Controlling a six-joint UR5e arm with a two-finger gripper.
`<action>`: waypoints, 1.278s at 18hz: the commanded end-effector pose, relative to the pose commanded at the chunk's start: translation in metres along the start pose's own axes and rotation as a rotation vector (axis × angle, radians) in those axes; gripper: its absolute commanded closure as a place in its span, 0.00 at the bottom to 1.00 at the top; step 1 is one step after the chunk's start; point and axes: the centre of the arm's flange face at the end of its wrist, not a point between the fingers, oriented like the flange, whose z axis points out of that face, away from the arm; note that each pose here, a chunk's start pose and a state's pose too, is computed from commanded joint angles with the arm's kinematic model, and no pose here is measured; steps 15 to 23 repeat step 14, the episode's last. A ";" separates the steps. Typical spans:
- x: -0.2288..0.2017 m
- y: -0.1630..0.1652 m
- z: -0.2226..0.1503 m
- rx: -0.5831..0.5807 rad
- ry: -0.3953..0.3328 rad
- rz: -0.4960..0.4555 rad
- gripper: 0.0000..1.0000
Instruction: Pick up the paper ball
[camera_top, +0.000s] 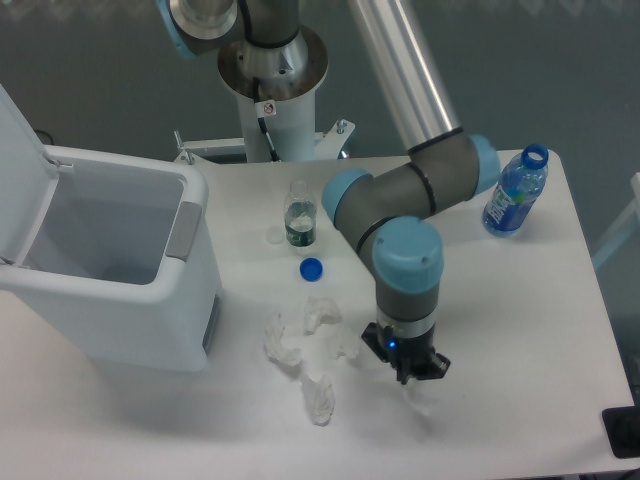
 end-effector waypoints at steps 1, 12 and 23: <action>-0.006 0.002 -0.008 -0.006 0.007 -0.001 1.00; -0.039 0.005 -0.071 -0.074 0.128 0.153 1.00; -0.037 0.008 -0.076 -0.094 0.121 0.158 1.00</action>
